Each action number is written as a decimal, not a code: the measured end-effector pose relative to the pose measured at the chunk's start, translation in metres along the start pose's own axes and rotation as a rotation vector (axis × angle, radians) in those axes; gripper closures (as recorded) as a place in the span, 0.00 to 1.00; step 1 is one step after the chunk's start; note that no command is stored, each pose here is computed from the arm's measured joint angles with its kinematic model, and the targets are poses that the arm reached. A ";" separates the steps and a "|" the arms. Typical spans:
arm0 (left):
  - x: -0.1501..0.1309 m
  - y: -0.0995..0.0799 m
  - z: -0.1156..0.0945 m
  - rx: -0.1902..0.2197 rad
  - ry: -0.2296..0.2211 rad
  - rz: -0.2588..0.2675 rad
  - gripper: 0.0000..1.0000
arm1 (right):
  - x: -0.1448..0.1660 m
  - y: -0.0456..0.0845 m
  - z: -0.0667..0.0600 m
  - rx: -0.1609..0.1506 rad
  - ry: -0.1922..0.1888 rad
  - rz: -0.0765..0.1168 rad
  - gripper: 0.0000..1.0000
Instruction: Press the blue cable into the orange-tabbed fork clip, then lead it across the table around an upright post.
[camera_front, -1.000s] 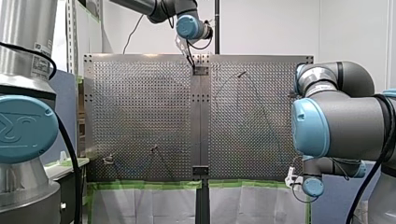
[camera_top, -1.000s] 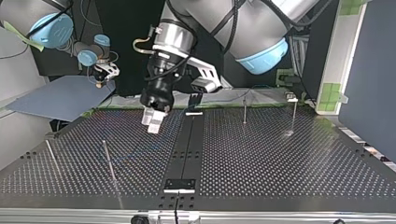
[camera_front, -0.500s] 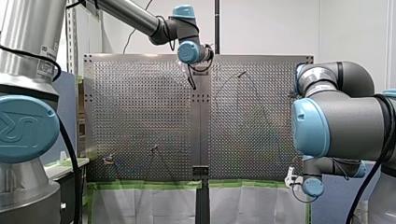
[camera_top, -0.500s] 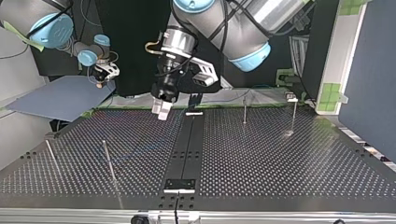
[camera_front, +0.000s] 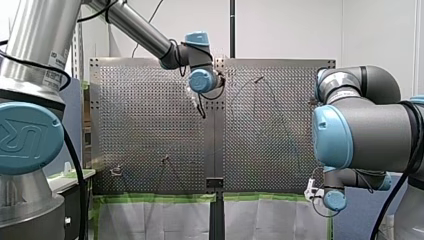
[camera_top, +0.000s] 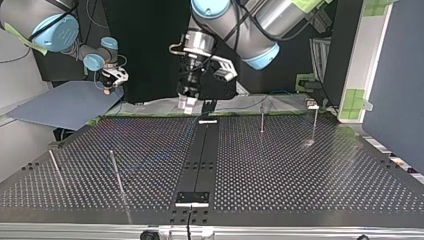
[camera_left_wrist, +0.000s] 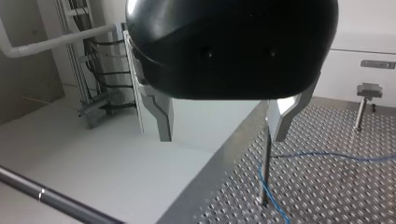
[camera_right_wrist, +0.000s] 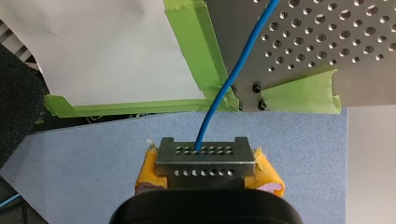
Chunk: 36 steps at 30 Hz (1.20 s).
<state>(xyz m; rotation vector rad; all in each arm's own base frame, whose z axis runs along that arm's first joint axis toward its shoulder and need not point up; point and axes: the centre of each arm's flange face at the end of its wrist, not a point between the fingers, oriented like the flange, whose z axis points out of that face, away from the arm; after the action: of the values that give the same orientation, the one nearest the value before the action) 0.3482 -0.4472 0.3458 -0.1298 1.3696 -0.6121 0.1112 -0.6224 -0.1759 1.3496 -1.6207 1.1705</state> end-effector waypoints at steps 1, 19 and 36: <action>0.002 0.002 -0.002 -0.004 0.002 0.001 0.00 | 0.000 0.000 0.000 0.000 0.000 0.000 1.00; 0.052 0.055 -0.061 -0.065 0.141 0.086 0.00 | 0.000 0.000 0.000 0.001 0.000 0.000 1.00; 0.081 0.103 -0.108 -0.114 0.178 0.125 0.00 | -0.002 -0.006 -0.001 0.021 -0.009 -0.004 1.00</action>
<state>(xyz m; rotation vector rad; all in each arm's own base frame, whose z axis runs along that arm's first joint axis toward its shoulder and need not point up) 0.2866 -0.3712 0.2063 -0.0824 1.5734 -0.4490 0.1174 -0.6209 -0.1761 1.3719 -1.6156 1.1841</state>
